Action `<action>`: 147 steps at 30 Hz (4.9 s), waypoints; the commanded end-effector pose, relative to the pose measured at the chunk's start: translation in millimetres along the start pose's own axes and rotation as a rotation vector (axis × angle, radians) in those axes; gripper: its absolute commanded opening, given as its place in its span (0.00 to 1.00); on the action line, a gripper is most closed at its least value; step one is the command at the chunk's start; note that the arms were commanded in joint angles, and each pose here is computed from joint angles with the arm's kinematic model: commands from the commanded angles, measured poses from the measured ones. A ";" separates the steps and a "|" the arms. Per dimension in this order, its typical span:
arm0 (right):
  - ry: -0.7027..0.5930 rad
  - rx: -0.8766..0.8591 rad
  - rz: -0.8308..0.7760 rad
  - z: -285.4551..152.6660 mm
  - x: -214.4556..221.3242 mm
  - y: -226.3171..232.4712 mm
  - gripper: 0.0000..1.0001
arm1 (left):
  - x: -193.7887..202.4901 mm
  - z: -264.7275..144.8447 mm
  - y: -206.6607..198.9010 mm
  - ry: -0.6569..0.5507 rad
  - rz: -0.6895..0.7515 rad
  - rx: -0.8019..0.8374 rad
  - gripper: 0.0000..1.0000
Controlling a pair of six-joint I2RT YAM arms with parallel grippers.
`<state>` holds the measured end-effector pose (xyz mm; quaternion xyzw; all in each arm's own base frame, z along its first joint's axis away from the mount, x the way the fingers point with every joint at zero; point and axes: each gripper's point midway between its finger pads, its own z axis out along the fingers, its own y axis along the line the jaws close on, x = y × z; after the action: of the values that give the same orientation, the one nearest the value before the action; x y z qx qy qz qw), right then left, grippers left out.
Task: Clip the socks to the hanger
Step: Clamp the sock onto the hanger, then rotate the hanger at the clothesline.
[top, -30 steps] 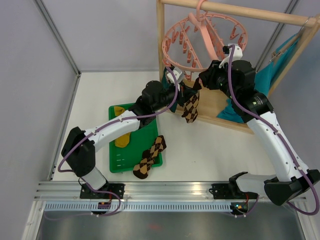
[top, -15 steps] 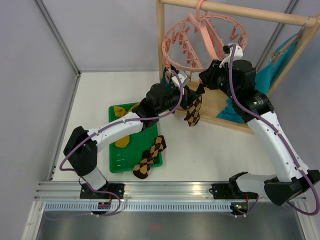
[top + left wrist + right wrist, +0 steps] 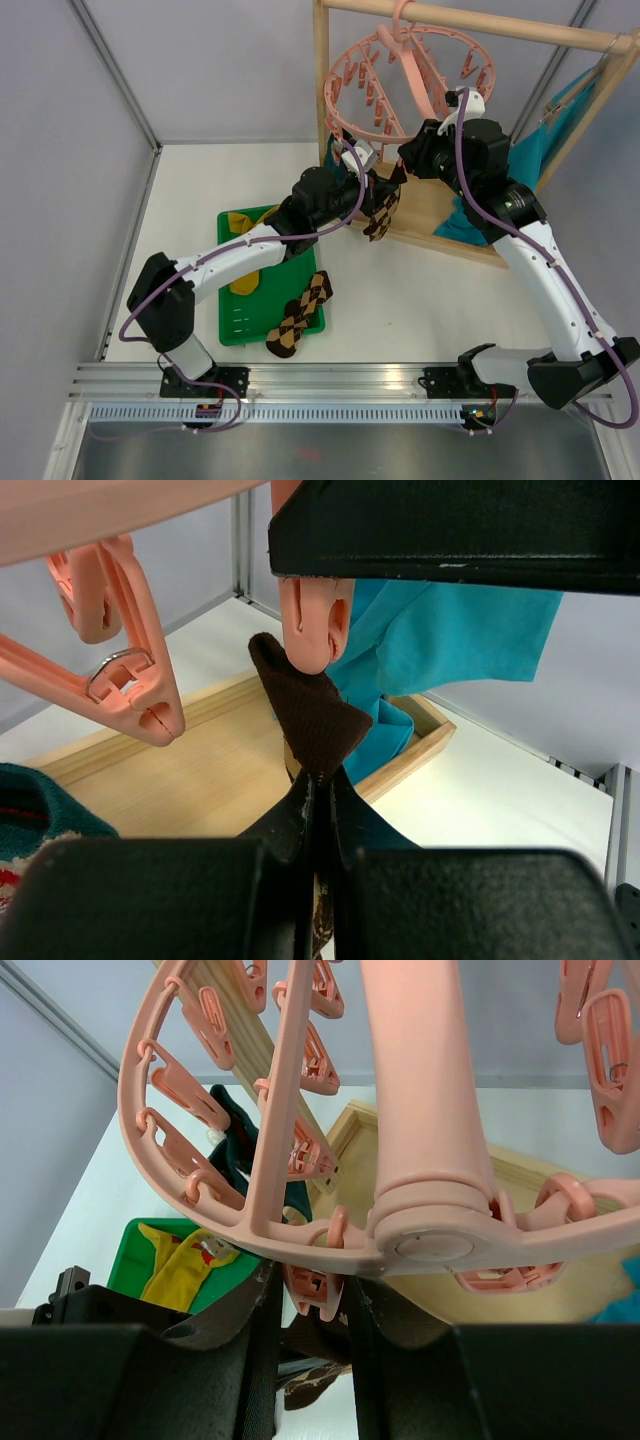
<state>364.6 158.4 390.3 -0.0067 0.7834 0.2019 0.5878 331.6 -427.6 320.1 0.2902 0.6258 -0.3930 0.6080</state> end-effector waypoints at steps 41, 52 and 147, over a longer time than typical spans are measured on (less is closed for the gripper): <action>-0.105 0.006 0.011 -1.0 -33.1 3.6 0.00 | -53.8 -9.0 -20.2 -0.137 0.059 0.059 0.02; -0.095 0.000 0.005 -0.3 -30.2 4.6 0.00 | -58.3 -4.3 -19.3 -0.147 0.054 0.055 0.02; 0.021 -0.077 -0.070 -45.5 11.7 4.7 0.71 | -64.6 -102.3 131.8 0.061 -0.387 -0.390 0.54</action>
<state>315.2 154.2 382.1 -0.0555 0.7862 0.2228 0.5737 417.4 -273.2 328.2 0.0614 0.7774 -0.3343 0.5293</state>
